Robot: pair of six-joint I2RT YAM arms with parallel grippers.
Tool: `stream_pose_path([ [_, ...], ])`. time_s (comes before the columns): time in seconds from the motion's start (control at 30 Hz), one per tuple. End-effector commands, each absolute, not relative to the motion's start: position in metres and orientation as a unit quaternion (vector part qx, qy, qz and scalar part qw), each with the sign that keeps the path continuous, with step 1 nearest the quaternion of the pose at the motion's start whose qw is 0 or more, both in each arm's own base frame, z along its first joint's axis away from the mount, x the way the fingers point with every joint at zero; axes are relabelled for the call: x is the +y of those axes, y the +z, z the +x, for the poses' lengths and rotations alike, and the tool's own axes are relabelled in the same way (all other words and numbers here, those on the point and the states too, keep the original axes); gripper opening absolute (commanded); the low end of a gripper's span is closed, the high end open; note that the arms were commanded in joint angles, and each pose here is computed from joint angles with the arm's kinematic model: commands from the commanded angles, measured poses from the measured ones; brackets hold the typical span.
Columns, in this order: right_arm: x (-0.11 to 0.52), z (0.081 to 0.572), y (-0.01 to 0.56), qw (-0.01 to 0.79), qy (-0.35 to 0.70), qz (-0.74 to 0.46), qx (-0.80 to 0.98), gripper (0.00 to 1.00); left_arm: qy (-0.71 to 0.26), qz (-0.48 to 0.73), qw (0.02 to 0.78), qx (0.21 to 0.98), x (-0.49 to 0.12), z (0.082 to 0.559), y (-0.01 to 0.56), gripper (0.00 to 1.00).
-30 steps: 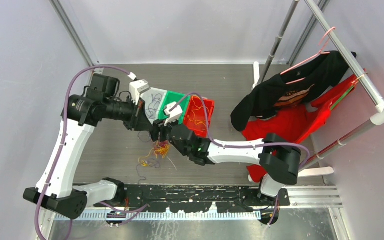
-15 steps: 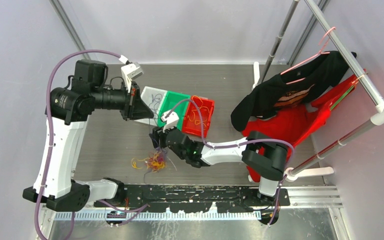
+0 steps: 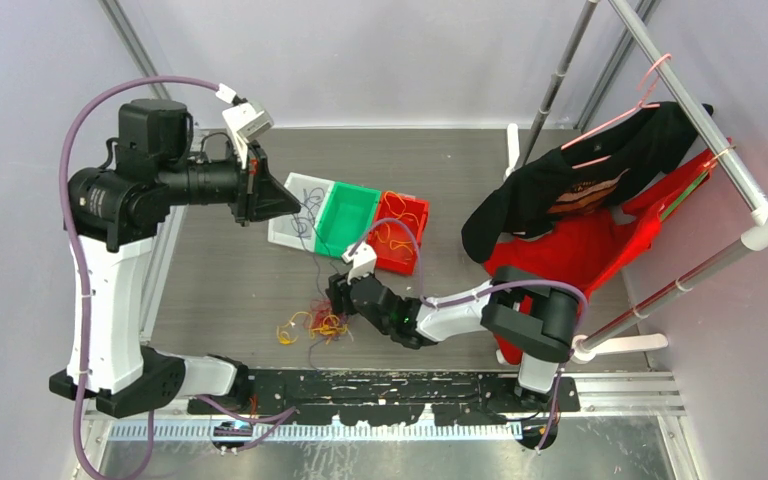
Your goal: Untangle the cables
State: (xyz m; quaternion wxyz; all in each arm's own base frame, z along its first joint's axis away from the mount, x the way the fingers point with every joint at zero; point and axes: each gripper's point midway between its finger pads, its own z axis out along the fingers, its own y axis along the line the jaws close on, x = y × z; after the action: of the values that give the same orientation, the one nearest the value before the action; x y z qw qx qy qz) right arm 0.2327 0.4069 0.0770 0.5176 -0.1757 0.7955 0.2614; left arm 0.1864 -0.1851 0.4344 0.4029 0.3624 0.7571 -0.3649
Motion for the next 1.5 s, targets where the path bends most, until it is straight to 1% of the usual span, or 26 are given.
stream_pose_path([
  [0.0, 0.403, 0.235, 0.117, 0.552, 0.298, -0.13, 0.768, 0.62, -0.342, 0.372, 0.445, 0.74, -0.179, 0.184, 0.455, 0.0],
  [0.3, 0.375, 0.232, 0.112, 0.559, 0.28, -0.119, 0.771, 0.61, -0.277, 0.369, 0.528, 0.713, -0.165, 0.2, 0.49, 0.0],
  [0.43, 0.371, 0.231, 0.12, 0.564, 0.281, -0.118, 0.768, 0.61, -0.268, 0.373, 0.534, 0.71, -0.163, 0.201, 0.491, 0.0],
  [0.53, 0.369, 0.231, 0.134, 0.571, 0.281, -0.124, 0.761, 0.62, -0.259, 0.376, 0.535, 0.711, -0.161, 0.201, 0.49, 0.0],
  [0.67, 0.363, 0.231, 0.159, 0.583, 0.275, -0.135, 0.752, 0.64, -0.225, 0.372, 0.57, 0.697, -0.152, 0.209, 0.503, 0.0],
  [0.8, 0.357, 0.228, 0.197, 0.604, 0.285, -0.151, 0.729, 0.68, -0.211, 0.371, 0.582, 0.692, -0.149, 0.211, 0.507, 0.0],
  [0.93, 0.377, 0.212, 0.233, 0.599, 0.331, -0.21, 0.698, 0.7, -0.223, 0.376, 0.573, 0.693, -0.153, 0.21, 0.503, 0.0],
  [1.03, 0.404, 0.195, 0.248, 0.579, 0.378, -0.267, 0.671, 0.7, -0.231, 0.376, 0.57, 0.693, -0.155, 0.21, 0.502, 0.0],
  [1.23, 0.444, 0.168, 0.265, 0.535, 0.443, -0.332, 0.638, 0.68, -0.226, 0.376, 0.573, 0.692, -0.154, 0.211, 0.504, 0.0],
  [1.47, 0.472, 0.188, 0.252, 0.541, 0.419, -0.332, 0.649, 0.64, -0.217, 0.376, 0.585, 0.685, -0.153, 0.214, 0.512, 0.0],
])
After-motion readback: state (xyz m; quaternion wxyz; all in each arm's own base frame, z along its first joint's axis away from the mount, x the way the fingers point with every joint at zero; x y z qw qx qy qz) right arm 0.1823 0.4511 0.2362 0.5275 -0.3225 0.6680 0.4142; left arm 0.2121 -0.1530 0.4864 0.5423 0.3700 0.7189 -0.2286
